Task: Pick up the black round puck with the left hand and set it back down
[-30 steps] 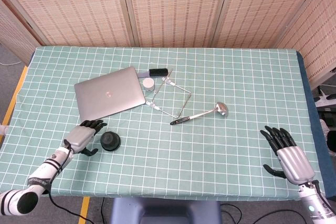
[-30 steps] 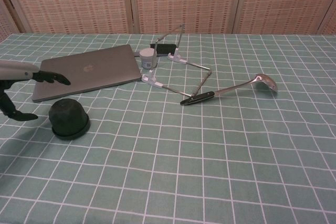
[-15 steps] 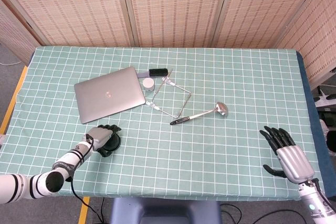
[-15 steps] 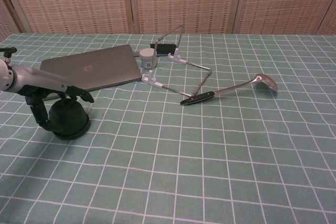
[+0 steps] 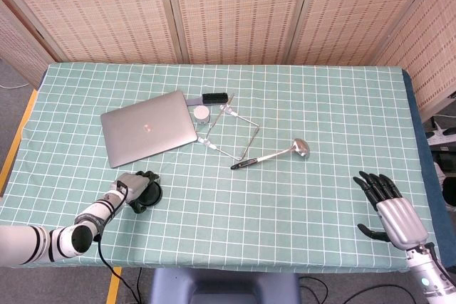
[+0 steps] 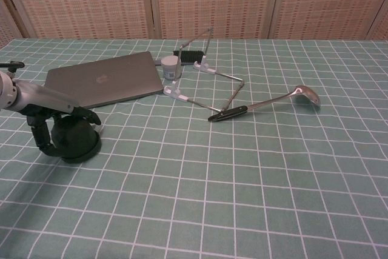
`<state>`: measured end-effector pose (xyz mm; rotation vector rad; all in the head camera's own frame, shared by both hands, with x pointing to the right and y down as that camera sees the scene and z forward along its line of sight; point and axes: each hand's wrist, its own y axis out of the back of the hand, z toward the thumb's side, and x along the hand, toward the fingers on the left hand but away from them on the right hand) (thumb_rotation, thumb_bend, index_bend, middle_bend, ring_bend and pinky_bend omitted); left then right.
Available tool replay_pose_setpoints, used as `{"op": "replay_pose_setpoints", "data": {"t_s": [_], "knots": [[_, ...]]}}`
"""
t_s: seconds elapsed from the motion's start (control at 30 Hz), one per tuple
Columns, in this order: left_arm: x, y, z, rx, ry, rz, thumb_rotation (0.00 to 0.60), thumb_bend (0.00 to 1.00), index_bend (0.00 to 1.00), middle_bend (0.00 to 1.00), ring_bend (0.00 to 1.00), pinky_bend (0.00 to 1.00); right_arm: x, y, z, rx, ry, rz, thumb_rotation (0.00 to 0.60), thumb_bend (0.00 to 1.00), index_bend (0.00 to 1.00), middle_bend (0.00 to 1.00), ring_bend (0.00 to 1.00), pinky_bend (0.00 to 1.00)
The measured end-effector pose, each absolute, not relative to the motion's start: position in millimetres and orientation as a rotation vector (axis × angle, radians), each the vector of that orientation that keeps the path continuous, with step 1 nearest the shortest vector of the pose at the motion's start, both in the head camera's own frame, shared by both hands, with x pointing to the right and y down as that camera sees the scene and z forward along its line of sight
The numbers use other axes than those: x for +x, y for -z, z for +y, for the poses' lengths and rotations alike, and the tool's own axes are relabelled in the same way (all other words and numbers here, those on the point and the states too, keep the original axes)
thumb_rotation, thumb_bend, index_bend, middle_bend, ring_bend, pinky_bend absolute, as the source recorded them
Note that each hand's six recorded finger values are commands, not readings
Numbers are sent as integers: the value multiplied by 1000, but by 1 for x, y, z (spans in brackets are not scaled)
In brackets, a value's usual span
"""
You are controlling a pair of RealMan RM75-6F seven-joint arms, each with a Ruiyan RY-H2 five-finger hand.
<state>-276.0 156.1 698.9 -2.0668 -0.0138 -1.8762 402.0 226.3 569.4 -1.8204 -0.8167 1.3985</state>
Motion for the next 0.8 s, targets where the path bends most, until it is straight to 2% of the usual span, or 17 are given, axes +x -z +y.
{"op": "replay_pose_setpoints", "data": {"t_s": [0.17, 0.37, 0.57, 0.67, 0.73, 0.8], "knots": [[-278, -697, 161, -2052, 1871, -41, 600, 340, 97, 27, 53, 398, 401, -568, 227, -1825, -1391, -820, 600, 118, 0, 0, 0, 0], [-281, -695, 164, -2037, 1870, -64, 600, 342, 135, 90, 73, 406, 400, -566, 228, -1836, -1382, -823, 600, 118, 0, 0, 0, 0], [-285, -696, 167, -2035, 1895, -71, 600, 378, 210, 204, 194, 419, 401, -565, 229, -1838, -1379, -822, 600, 118, 0, 0, 0, 0], [-286, -698, 165, -2041, 1912, -73, 600, 379, 218, 212, 207, 429, 400, -566, 230, -1844, -1380, -814, 600, 117, 0, 0, 0, 0], [-287, -700, 165, -2031, 1919, -88, 600, 379, 248, 227, 212, 441, 400, -566, 230, -1843, -1378, -816, 600, 117, 0, 0, 0, 0], [-290, -702, 166, -2022, 1927, -103, 600, 379, 325, 279, 246, 473, 399, -565, 230, -1841, -1374, -819, 600, 117, 0, 0, 0, 0]]}}
